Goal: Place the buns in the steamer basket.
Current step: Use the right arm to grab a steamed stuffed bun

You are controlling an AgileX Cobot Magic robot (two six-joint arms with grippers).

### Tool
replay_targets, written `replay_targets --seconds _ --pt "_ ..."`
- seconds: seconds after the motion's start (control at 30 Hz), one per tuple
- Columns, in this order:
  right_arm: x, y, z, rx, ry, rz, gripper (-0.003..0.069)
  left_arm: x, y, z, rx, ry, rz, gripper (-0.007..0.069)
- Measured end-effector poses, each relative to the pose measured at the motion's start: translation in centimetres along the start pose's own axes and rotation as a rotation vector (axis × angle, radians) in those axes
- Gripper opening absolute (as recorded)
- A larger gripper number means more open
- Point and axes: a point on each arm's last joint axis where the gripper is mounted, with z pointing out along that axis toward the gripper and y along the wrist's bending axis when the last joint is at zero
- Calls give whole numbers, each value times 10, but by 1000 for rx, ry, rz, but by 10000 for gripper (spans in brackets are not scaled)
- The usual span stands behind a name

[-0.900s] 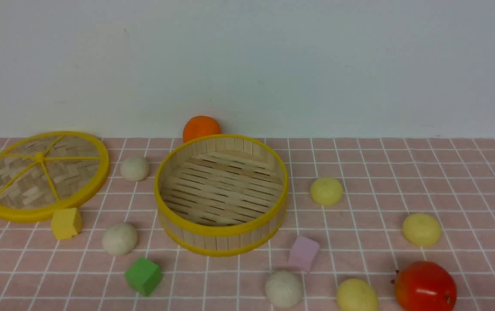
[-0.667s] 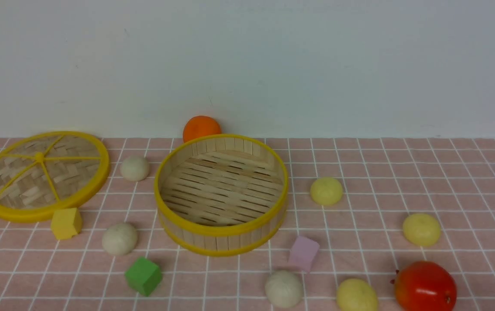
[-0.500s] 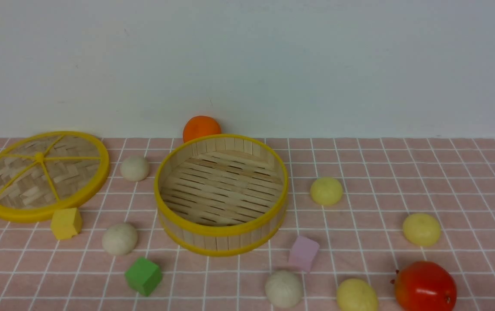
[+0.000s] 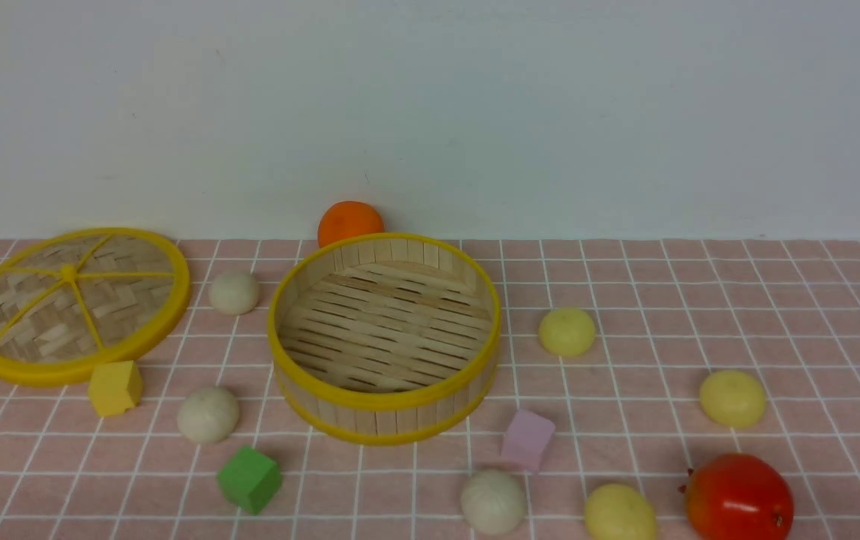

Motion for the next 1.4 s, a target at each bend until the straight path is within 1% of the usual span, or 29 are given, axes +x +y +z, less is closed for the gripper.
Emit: replay_targets --seconds 0.97,1.07,1.2,1.27,1.3,1.4 --pt "-1 0 0 1 -19 0 239 0 0 0 0 0 0 239" --pt "-3 0 1 3 -53 0 239 0 0 0 0 0 0 239" --pt "-12 -1 0 9 -153 0 239 0 0 0 0 0 0 239" --pt "-20 -1 -2 13 -243 1 239 0 0 0 0 0 0 239" --pt "-21 -1 -2 14 -256 2 239 0 0 0 0 0 0 239" --pt "-31 -2 -5 13 -372 40 239 0 0 0 0 0 0 239"
